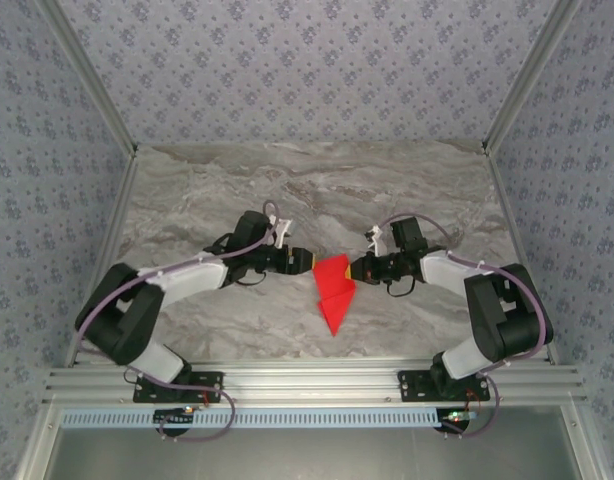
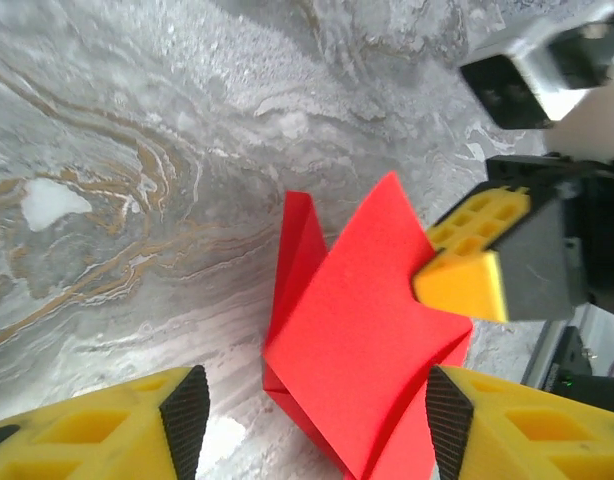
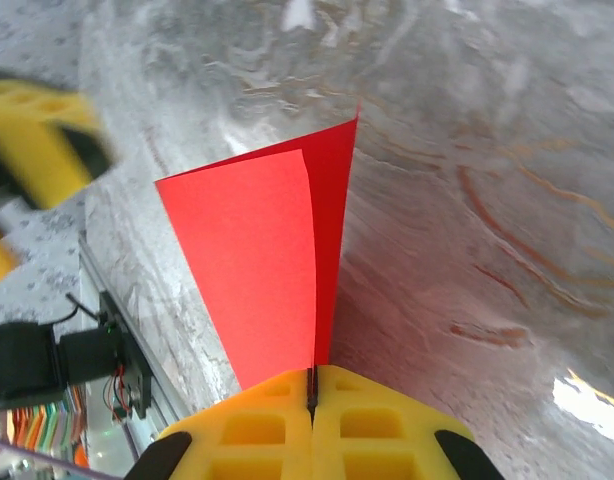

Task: Fold a paper plane with a square sheet of paper (fold left side to right side)
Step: Place the paper at the center of the table.

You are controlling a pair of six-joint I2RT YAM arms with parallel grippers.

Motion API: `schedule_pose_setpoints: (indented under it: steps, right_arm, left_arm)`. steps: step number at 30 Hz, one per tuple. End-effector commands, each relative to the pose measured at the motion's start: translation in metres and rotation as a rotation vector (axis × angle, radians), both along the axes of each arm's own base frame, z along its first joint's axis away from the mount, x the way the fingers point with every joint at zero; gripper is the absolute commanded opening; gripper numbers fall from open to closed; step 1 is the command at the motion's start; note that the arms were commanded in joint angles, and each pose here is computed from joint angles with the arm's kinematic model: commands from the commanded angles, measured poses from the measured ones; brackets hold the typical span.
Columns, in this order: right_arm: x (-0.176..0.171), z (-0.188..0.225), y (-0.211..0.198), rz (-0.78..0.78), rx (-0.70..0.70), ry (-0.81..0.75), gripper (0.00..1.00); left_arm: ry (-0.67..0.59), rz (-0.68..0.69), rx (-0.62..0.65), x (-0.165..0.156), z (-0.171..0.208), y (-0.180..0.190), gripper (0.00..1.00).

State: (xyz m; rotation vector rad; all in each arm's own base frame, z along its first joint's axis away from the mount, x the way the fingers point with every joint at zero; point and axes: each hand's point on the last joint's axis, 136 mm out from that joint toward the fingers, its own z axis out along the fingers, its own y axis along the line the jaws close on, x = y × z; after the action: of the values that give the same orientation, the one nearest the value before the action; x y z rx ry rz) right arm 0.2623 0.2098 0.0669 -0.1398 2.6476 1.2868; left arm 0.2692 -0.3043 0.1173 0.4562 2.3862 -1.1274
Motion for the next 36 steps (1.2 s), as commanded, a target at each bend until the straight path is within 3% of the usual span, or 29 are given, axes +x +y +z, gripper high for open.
schedule_pose_setpoints:
  steps: [1, 6, 10, 16, 23, 36]
  right_arm:
    - [0.008, -0.001, -0.009, -0.108, -0.077, 0.09, 0.05]
    - [0.022, 0.006, -0.004, -0.171, -0.075, 0.128, 0.06]
    - [0.025, 0.003, 0.002, -0.161, -0.107, 0.14, 0.06]
    - [0.024, -0.003, 0.007, -0.178, -0.136, 0.173, 0.06]
    - [0.024, -0.003, 0.009, -0.177, -0.146, 0.173, 0.06]
    - [0.026, -0.007, 0.01, -0.183, -0.152, 0.183, 0.06]
  left_arm:
    - [-0.128, -0.039, 0.149, -0.022, 0.017, 0.001, 0.6]
    - [-0.173, -0.108, 0.271, -0.069, 0.013, -0.02, 0.6]
    - [-0.176, -0.131, 0.306, -0.09, -0.001, -0.042, 0.61]
    - [-0.181, -0.137, 0.414, -0.094, -0.024, -0.067, 0.64]
    - [-0.231, -0.047, 0.601, -0.08, -0.045, -0.06, 0.65]
    - [-0.264, -0.025, 0.742, -0.08, -0.068, -0.064, 0.58]
